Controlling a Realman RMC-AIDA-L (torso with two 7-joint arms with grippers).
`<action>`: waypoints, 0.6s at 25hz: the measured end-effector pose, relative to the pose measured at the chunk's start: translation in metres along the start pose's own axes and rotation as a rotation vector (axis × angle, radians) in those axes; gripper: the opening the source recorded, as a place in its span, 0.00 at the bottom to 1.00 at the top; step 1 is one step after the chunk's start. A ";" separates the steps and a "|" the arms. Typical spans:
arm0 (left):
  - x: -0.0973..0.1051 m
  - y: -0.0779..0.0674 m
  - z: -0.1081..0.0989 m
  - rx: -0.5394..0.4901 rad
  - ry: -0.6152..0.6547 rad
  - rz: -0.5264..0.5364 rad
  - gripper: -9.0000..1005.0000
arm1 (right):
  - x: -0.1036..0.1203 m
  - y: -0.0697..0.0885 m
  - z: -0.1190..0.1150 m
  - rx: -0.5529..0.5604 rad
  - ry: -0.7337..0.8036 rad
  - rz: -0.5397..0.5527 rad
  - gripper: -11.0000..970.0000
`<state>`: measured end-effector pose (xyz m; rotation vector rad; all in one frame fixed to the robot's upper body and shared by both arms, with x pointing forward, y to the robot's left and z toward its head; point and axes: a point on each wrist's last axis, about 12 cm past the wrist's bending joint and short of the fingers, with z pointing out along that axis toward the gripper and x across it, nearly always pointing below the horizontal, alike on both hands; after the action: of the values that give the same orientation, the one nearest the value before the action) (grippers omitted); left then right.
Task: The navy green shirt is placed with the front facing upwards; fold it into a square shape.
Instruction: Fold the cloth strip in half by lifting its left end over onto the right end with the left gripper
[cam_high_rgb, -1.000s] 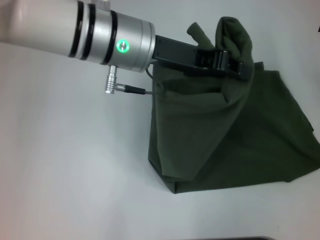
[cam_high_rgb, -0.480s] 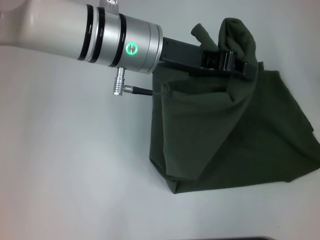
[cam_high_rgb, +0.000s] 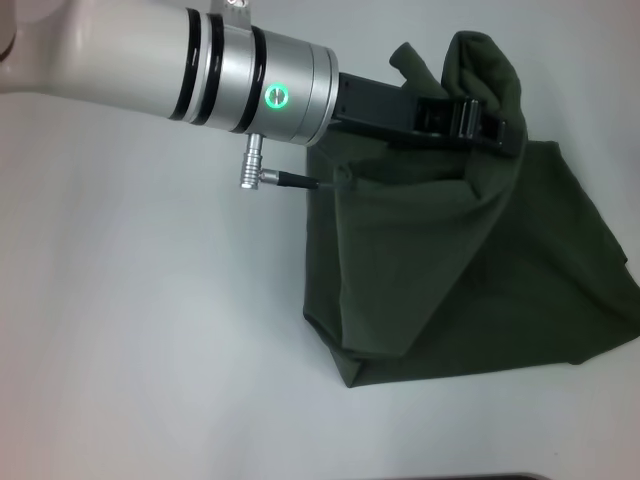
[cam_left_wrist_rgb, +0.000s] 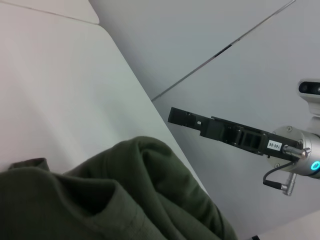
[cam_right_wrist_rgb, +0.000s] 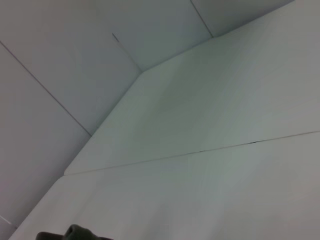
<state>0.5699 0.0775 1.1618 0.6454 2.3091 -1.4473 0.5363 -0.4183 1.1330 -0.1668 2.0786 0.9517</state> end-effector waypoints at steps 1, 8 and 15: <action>0.000 0.000 0.000 -0.001 -0.001 0.000 0.13 | 0.000 0.000 0.000 0.000 0.000 0.001 0.95; 0.001 0.001 0.003 0.012 -0.013 -0.015 0.13 | 0.000 0.000 0.000 -0.003 -0.001 0.001 0.95; 0.006 0.003 0.004 0.070 -0.022 -0.001 0.14 | 0.000 0.000 -0.001 -0.003 -0.003 0.001 0.95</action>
<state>0.5671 0.0760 1.1550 0.6448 2.2513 -1.5334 0.5357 -0.4189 1.1336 -0.1651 2.0746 0.9552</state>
